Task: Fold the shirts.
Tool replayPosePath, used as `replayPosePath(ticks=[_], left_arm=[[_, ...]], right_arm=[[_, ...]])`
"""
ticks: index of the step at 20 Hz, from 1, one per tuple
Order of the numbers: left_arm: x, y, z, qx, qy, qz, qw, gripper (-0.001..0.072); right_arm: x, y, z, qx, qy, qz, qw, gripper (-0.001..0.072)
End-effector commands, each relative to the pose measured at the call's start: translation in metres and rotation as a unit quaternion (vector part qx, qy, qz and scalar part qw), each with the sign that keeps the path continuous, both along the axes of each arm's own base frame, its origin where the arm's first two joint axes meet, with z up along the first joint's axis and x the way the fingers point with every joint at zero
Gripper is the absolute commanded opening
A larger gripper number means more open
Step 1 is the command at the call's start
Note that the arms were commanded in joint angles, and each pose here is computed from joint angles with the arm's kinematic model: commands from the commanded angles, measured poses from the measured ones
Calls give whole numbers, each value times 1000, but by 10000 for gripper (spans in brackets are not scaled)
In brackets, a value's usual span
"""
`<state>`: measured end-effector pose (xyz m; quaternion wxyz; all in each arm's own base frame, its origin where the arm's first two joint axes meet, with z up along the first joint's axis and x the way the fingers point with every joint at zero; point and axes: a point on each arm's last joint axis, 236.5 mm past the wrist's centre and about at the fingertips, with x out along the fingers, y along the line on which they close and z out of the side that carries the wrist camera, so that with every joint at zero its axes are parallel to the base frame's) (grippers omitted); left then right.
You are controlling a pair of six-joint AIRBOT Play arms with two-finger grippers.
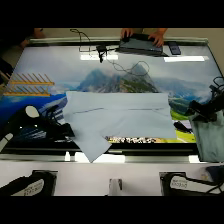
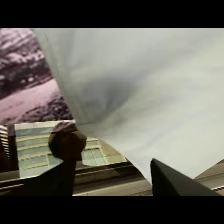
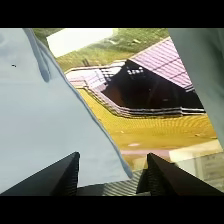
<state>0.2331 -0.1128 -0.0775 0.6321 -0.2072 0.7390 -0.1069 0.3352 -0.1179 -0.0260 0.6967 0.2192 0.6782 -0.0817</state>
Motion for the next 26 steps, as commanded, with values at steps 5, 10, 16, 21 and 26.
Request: replayPosePath(ticks=[5,10,16,21,26], left_arm=[[-28,-33,-36,-29,9,36,999,523],[-15,-40,-49,-11,-8,59,998,240],[-9,-39,-47,-10,-25,59,998,30],[-3,-41,-32,-18,-53,57,997,29],[2,-42,-18,-24,-79,57,995,29]], right_arm=[[1,16,4,43,-20,-2,999,416],[-7,20,2,51,-6,2,999,416],[-57,51,-50,100,56,39,993,588],[-80,58,-84,104,86,39,990,578],[-67,62,-93,117,68,27,990,536]])
